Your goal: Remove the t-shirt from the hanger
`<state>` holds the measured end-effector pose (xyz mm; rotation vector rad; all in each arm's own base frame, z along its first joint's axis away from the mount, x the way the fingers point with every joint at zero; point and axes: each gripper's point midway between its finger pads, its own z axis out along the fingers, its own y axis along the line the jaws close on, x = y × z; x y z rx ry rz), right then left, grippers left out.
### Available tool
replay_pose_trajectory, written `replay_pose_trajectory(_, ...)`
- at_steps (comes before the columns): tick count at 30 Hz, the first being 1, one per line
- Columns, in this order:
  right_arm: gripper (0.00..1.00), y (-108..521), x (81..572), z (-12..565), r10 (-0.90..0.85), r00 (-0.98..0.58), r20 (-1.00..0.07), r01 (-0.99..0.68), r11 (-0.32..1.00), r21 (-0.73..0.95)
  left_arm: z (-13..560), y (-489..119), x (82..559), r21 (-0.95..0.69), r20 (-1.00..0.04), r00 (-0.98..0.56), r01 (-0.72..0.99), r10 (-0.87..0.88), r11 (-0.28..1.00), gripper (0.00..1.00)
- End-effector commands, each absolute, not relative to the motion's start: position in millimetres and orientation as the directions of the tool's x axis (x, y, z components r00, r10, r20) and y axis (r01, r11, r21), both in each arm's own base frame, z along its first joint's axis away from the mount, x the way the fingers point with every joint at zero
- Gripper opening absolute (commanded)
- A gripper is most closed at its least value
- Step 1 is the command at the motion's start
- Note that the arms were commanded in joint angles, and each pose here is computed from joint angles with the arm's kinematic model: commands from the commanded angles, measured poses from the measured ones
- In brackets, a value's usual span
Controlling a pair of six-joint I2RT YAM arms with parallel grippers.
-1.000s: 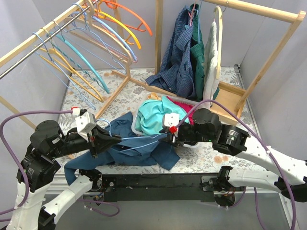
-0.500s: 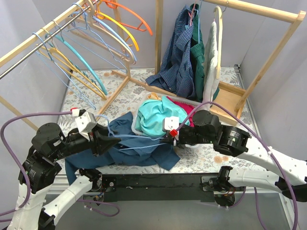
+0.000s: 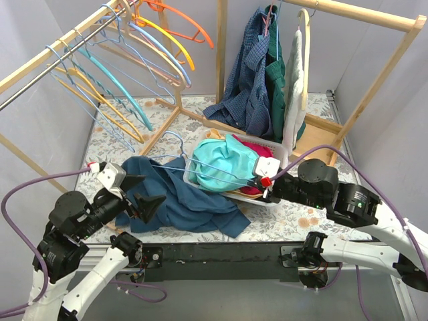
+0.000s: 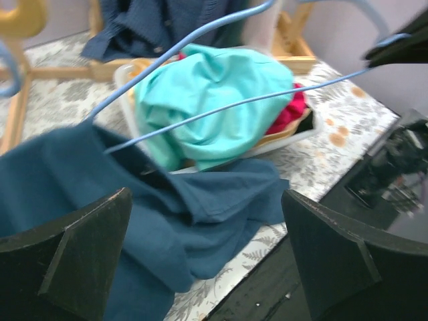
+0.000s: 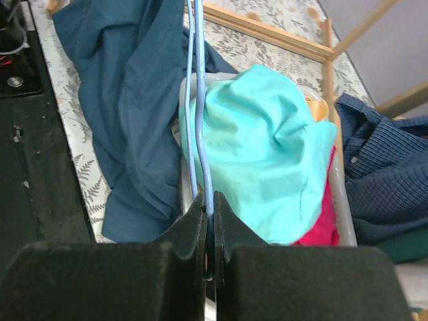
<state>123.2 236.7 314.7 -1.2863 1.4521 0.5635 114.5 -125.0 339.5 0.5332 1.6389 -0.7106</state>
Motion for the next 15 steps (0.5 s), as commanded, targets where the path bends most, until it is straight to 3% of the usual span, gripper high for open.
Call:
replay_pose_trajectory(1,0.01,213.9,135.9,367.0,-0.326,0.195,-0.925,-0.838,0.435,-0.330,329.9,-98.1,143.9,-0.181,-0.976,-0.198,0.500,-0.092,0.847,0.95)
replay_pose_trajectory(11,0.01,191.9,111.3,397.1,-0.276,0.209,-0.938,-0.868,0.390,-0.308,301.5,-86.5,189.3,-0.206,-0.953,-0.275,0.290,-0.125,0.935,0.96)
replay_pose_trajectory(14,0.01,190.0,108.1,399.0,-0.267,0.204,-0.942,-0.873,0.385,-0.298,293.9,-96.1,199.2,-0.212,-0.947,-0.297,0.301,-0.120,0.930,0.93)
replay_pose_trajectory(15,0.01,189.2,107.3,400.2,-0.262,0.203,-0.943,-0.874,0.386,-0.295,290.6,-100.3,202.0,-0.216,-0.946,-0.303,0.311,-0.119,0.926,0.87)
